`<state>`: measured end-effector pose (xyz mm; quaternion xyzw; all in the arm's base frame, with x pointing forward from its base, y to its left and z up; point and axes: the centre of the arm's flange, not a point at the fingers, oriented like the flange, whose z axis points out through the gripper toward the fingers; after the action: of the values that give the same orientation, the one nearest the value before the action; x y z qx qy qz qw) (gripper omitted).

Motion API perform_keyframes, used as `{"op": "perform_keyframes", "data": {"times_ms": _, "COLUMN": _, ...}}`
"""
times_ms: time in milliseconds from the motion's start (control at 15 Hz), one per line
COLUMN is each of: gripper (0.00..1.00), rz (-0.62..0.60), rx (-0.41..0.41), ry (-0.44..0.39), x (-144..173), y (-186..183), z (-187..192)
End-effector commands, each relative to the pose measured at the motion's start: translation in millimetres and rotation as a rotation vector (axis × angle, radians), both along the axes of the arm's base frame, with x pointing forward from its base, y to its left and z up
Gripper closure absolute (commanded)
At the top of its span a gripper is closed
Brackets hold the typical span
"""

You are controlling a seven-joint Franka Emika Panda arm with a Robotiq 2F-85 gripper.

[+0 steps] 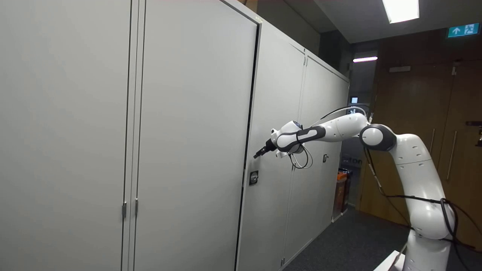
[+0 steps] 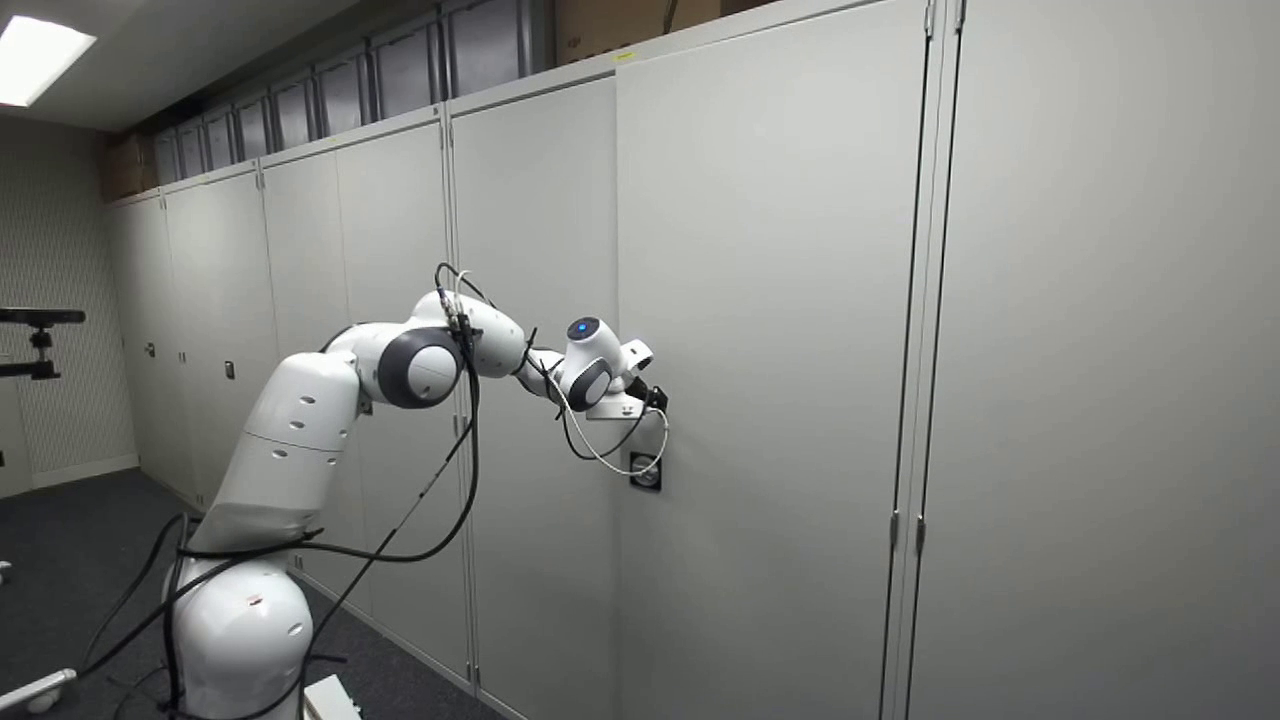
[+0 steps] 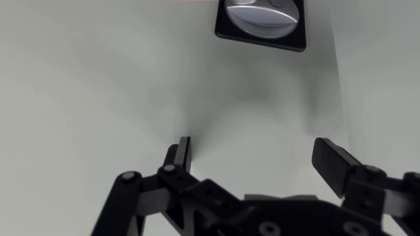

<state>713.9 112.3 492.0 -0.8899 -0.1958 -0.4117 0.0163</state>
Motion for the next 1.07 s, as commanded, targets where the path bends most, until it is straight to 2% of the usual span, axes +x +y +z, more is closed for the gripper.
{"op": "perform_keyframes", "data": {"times_ms": 0, "gripper": 0.0, "rz": 0.015, "rx": 0.013, "ry": -0.052, "x": 22, "y": 2, "z": 4}}
{"op": "perform_keyframes", "data": {"times_ms": 667, "gripper": 0.0, "rz": 0.016, "rx": 0.009, "ry": -0.052, "x": 46, "y": -2, "z": -6}}
{"op": "perform_keyframes", "data": {"times_ms": 1000, "gripper": 0.0, "rz": 0.033, "rx": -0.019, "ry": -0.064, "x": 34, "y": -2, "z": -3}}
